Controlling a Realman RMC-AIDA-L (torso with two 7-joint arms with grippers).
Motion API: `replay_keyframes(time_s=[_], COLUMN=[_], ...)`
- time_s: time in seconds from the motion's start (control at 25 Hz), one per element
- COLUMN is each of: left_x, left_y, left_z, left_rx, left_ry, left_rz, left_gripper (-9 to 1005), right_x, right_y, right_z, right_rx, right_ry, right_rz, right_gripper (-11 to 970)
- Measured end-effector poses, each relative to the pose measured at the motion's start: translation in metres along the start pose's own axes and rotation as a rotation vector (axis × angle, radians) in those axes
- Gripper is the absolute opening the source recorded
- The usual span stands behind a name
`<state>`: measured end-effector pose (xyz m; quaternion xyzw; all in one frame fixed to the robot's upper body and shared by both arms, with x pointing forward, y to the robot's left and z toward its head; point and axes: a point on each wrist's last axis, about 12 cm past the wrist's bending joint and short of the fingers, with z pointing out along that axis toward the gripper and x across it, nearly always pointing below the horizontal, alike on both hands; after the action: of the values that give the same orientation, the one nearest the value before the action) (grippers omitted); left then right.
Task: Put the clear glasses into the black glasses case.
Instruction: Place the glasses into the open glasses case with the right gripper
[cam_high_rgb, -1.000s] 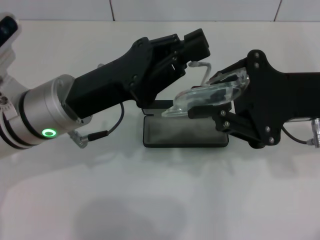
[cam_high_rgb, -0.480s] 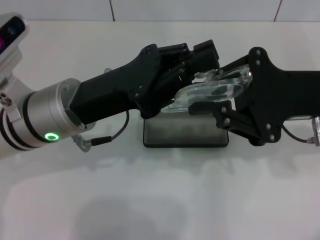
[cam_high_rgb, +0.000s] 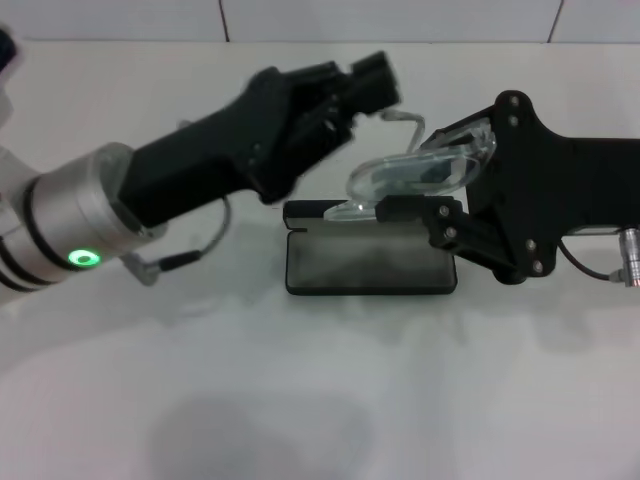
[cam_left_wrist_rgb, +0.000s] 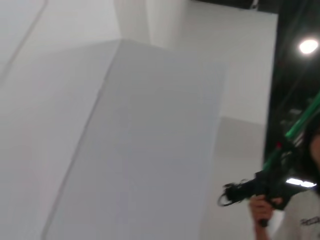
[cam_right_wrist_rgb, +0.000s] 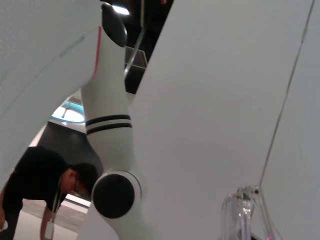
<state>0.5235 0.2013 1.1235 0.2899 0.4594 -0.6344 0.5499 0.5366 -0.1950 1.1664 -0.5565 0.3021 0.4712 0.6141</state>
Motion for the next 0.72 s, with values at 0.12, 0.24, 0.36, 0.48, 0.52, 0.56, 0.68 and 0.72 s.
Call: replay_keyframes(time_s=[0.12,0.24,0.36,0.48,0.52,0.56,0.68,0.72], left_x=[-0.01,-0.032,-0.057,-0.074,-0.078,-0.081,-0.087,-0.088], left_y=[0.006,0.015,0.017,0.01,0.005,0.002,-0.01,-0.013], left_z=[-0.016,-0.047,-0.083,-0.112,-0.12,-0.125,-0.143,-0.146], left_rx=[-0.061,-0.168,-0.265,-0.333,-0.354,-0.368,-0.43,-0.447], left_ry=[0.034,0.093,0.138,0.156,0.159,0.155,0.128,0.115], left_rz=[0.044,0.106,0.154,0.201,0.22,0.235,0.26,0.261], left_gripper=[113,113,113,113,113,113,114,114], right_x=[0.004,0.005,-0.003,-0.017,-0.022,-0.027,-0.041,-0.046], right_y=[-0.003,-0.01,-0.02,-0.031,-0.036,-0.04,-0.055,-0.06], right_z=[0.0,0.003,0.008,0.016,0.02,0.025,0.039,0.045], right_rx=[0.016,-0.023,-0.079,-0.105,-0.104,-0.092,-0.047,-0.043], right_ry=[0.043,0.146,0.338,0.601,0.7,0.802,1.024,1.087], right_rz=[0.053,0.142,0.215,0.277,0.296,0.33,0.391,0.406], right_gripper=[143,144,145,145,146,146,146,147])
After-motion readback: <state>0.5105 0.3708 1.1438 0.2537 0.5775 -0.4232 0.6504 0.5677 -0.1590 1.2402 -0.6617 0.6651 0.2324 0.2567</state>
